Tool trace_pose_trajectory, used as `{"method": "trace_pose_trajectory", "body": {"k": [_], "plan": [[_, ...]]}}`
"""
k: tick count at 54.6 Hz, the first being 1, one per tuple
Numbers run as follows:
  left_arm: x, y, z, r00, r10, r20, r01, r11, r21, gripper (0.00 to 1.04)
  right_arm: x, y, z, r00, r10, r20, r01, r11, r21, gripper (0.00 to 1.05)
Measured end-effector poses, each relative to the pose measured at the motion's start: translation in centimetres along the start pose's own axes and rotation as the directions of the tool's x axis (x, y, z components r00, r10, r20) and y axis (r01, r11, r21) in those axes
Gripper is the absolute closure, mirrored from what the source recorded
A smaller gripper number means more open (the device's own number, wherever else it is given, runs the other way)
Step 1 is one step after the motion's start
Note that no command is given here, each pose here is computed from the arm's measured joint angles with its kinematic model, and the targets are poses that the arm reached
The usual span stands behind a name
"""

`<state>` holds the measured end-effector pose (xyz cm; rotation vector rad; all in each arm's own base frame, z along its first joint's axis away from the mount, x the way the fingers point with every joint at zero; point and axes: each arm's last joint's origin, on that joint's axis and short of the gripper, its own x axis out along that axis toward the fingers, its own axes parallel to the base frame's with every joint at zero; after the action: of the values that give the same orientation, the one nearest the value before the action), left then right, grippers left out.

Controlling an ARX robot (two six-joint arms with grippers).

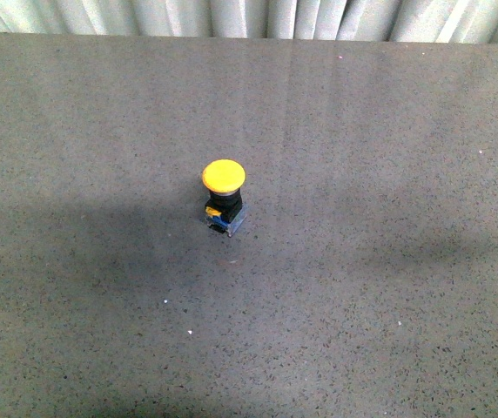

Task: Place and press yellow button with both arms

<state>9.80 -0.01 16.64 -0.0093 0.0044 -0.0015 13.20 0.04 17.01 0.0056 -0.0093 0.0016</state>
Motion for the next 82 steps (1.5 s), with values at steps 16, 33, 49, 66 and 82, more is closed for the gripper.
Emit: {"method": "trace_pose_trajectory", "body": {"k": [16,33,49,66,82], "plan": [[0.0,0.0,0.0,1.000,0.000,0.000,0.000,1.000,0.000,1.03,-1.0,0.0,0.2,1.000,0.000,0.008,0.000,1.000,0.000,1.03],[0.0,0.0,0.0,1.000,0.000,0.000,0.000,1.000,0.000,1.03,-1.7,0.0,0.3,1.000,0.000,0.010,0.000,1.000,0.000,1.03],[0.0,0.0,0.0,1.000,0.000,0.000,0.000,1.000,0.000,1.03,-2.3,0.0,0.2,1.000,0.000,0.009,0.000,1.000,0.000,1.03],[0.0,0.0,0.0,1.000,0.000,0.000,0.000,1.000,0.000,1.03,-3.5,0.0,-0.1,1.000,0.000,0.003,0.000,1.000,0.000,1.03],[0.0,0.0,0.0,1.000,0.000,0.000,0.000,1.000,0.000,0.63,-3.5,0.0,0.0,1.000,0.000,0.005,0.000,1.000,-0.002,0.67]]}}
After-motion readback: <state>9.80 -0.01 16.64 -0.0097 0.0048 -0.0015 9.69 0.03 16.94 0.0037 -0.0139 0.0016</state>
